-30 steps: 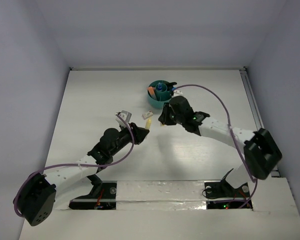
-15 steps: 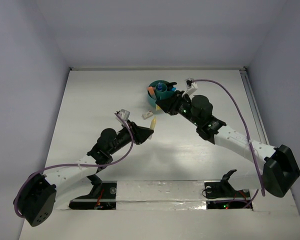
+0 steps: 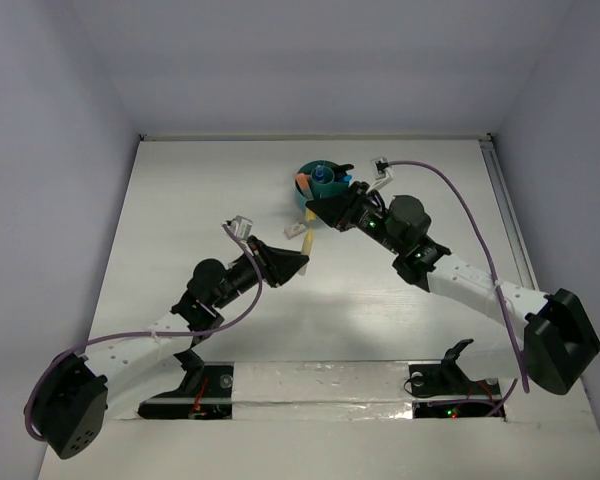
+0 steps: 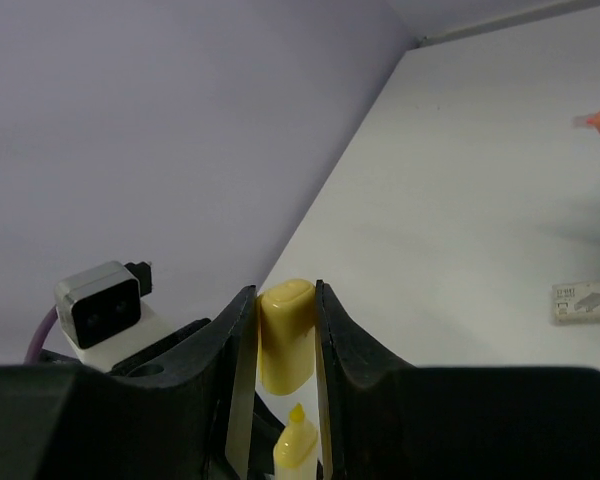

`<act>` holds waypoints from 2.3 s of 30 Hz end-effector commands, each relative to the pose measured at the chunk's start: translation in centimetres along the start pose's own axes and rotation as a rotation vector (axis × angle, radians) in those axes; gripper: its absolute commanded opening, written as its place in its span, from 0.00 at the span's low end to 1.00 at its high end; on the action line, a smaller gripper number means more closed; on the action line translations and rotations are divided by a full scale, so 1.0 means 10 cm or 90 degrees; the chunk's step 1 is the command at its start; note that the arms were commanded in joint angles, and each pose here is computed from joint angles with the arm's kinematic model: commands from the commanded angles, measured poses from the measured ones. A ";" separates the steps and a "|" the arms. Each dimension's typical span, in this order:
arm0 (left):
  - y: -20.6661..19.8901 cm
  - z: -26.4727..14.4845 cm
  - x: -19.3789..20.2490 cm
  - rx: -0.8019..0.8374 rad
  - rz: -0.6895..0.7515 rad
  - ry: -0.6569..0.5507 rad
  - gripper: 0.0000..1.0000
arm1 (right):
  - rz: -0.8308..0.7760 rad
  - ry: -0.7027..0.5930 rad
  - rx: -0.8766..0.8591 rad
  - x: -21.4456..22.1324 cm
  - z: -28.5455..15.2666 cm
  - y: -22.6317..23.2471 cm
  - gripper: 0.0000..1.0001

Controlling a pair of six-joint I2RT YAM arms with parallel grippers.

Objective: Sort the stationery into containers
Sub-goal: Close the pen cap on the pen.

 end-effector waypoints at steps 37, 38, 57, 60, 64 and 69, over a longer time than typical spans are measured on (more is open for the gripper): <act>-0.09 0.03 -0.32 0.009 0.033 -0.075 0.00 | 0.011 0.007 -0.044 0.09 -0.04 -0.03 0.00; -0.09 0.03 -0.32 0.009 0.033 -0.075 0.00 | 0.011 0.008 -0.042 0.10 -0.05 -0.04 0.00; -0.03 0.08 -0.32 -0.006 0.035 -0.079 0.00 | 0.025 0.019 -0.064 0.23 -0.07 -0.02 0.00; -0.02 0.07 -0.35 -0.014 0.040 -0.088 0.00 | 0.021 0.018 -0.062 0.25 -0.10 0.00 0.00; -0.01 0.09 -0.38 -0.022 0.042 -0.095 0.00 | 0.018 0.013 -0.055 0.24 -0.12 -0.03 0.00; -0.02 0.11 -0.42 -0.021 0.046 -0.103 0.00 | 0.017 0.023 -0.052 0.29 -0.12 -0.04 0.00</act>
Point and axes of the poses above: each gripper's point midway between its finger pads, its own z axis out along the fingers, its own y axis along the line the jaws close on, x = y × z, the point moved 4 cm from there along -z, back along the fingers, and after that the axes turned 12 degrees about z, right-handed, at the moved point
